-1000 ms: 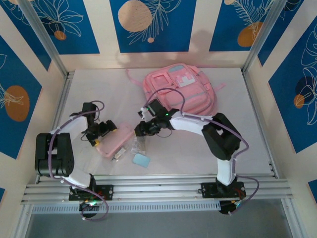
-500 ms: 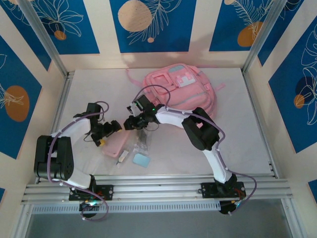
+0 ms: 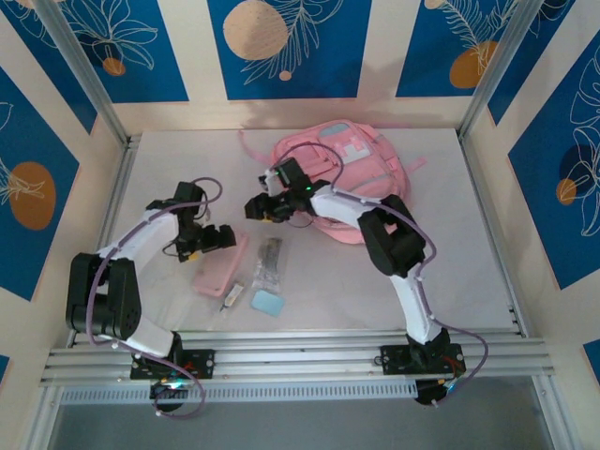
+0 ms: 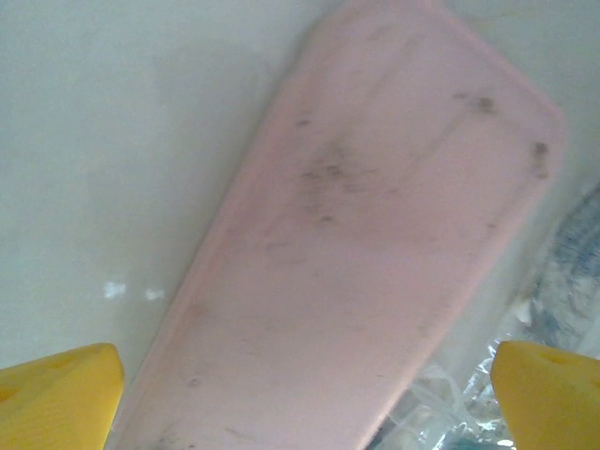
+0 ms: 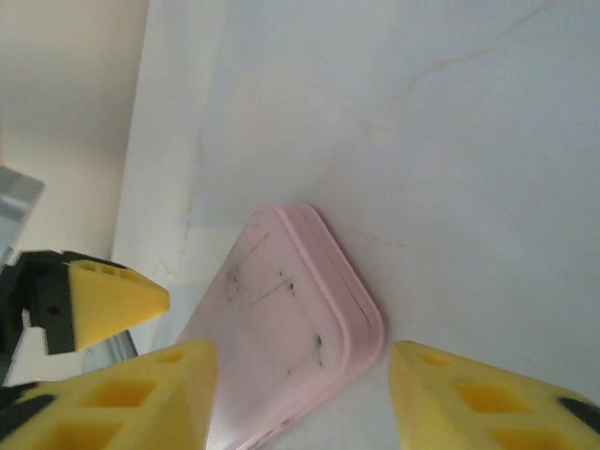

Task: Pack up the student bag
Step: Rotate the pencil case at the middle-left of the table, then pick up the pencil case from the middle-left of the table.

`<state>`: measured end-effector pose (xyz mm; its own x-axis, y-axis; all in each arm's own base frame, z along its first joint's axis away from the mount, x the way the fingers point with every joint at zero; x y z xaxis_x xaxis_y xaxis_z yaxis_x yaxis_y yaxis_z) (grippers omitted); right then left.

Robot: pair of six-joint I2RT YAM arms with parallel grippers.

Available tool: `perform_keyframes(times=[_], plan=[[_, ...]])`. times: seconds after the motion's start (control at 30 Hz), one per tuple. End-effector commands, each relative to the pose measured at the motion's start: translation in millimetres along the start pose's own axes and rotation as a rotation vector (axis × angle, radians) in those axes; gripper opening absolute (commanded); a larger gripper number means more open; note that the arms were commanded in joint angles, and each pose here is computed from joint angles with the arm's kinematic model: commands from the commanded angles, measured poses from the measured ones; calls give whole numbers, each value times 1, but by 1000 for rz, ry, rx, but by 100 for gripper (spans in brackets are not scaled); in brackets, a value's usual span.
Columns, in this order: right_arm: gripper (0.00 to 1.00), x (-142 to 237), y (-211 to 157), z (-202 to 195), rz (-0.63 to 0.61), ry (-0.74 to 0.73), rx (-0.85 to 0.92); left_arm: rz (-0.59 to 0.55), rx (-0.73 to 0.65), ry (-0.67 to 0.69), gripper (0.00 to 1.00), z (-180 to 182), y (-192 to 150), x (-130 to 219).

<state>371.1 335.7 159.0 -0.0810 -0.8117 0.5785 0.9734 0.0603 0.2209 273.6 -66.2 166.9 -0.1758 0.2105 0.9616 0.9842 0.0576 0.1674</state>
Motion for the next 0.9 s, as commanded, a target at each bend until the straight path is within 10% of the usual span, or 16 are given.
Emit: perform_keyframes(times=[0.0, 0.3, 0.87], plan=[[65, 45, 4, 20, -68, 46, 41, 74, -151, 57, 100, -8, 2, -3], [90, 94, -7, 15, -153, 20, 33, 204, -353, 107, 100, -26, 14, -28], [94, 107, -25, 12, -166, -26, 21, 260, -357, 84, 100, -38, 15, -25]])
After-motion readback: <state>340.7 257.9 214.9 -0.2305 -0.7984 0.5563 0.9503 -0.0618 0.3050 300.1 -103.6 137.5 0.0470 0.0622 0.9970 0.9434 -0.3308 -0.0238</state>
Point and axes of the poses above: each hand's point on the last joint's axis, 136 mm out from that joint toward the fingers, its own x axis back along the fingers, its own z axis along the line the jaws close on, y = z × x, the point moved 10 cm from there along x, back along the fingers, and after that the axes turned 7 degrees about -x, right-handed, at the moved point
